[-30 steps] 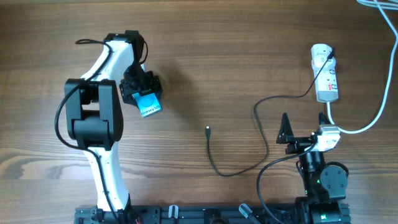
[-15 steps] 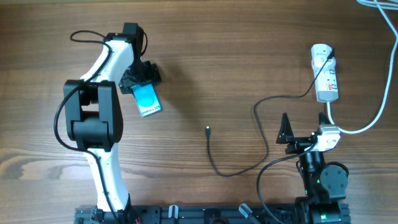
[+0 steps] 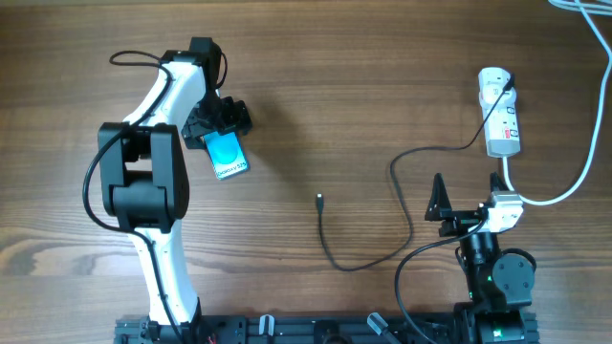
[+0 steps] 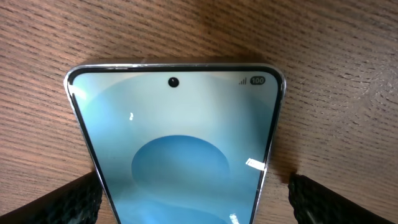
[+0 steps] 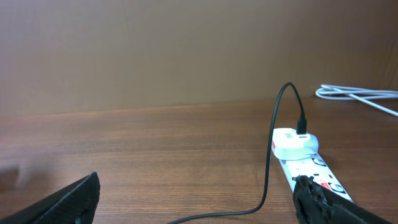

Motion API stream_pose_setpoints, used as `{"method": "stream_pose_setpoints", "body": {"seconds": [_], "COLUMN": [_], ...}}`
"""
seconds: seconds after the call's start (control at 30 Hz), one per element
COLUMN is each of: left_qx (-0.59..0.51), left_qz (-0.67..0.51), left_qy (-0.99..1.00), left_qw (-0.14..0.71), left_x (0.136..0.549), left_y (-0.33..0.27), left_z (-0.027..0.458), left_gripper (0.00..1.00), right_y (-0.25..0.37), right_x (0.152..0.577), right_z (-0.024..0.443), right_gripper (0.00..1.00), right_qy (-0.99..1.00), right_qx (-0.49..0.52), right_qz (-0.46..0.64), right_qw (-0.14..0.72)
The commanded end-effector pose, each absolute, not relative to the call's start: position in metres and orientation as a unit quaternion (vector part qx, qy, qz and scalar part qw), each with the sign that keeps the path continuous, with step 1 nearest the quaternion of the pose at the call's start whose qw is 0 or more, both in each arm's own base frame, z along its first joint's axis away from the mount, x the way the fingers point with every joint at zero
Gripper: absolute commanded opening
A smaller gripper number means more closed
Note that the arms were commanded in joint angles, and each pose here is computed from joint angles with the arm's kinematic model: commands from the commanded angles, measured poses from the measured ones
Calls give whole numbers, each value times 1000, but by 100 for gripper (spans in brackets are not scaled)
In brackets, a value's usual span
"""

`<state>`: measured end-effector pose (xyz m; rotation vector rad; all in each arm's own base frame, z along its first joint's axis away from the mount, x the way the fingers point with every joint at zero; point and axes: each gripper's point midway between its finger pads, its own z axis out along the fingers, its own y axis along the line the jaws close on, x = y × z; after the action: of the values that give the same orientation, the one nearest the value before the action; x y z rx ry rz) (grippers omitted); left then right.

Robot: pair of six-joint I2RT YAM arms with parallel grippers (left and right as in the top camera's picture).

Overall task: Plug charger to phone and switch on socket
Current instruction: 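Grasp the phone's top edge with the left gripper and lift it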

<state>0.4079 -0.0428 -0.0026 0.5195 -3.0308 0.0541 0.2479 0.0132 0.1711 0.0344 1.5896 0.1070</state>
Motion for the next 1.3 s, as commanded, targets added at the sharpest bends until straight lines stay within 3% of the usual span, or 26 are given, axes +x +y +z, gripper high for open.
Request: {"method": "stream_pose_setpoints", "body": {"seconds": [0.0, 0.27, 0.43, 0.63, 0.83, 0.97, 1.17, 1.27], "left_qx": [167, 139, 142, 143, 144, 167, 167, 166], "left_qz": [7, -9, 15, 17, 18, 18, 24, 31], "left_qy": [-983, -987, -987, -987, -987, -984, -985, -986], "left_qw": [75, 81, 76, 67, 63, 57, 33, 7], "left_x": [385, 375, 380, 384, 386, 389, 396, 401], "left_y": [-41, -34, -43, -43, -43, -43, -43, -44], "left_z": [-30, -39, -40, -40, -41, -41, -20, 4], "left_gripper": [100, 99, 93, 100, 77, 68, 66, 66], "right_y": [12, 12, 12, 12, 12, 12, 20, 44], "right_x": [248, 248, 248, 248, 248, 248, 247, 243], "right_z": [173, 173, 173, 173, 173, 173, 173, 175], "right_gripper": [100, 100, 100, 100, 100, 100, 100, 100], "right_qy": [710, 710, 710, 710, 710, 710, 710, 707], "right_qx": [23, 23, 23, 23, 23, 24, 12, -2], "right_qz": [52, 52, 52, 52, 52, 52, 73, 159], "right_qw": [702, 702, 702, 702, 702, 702, 701, 689]}}
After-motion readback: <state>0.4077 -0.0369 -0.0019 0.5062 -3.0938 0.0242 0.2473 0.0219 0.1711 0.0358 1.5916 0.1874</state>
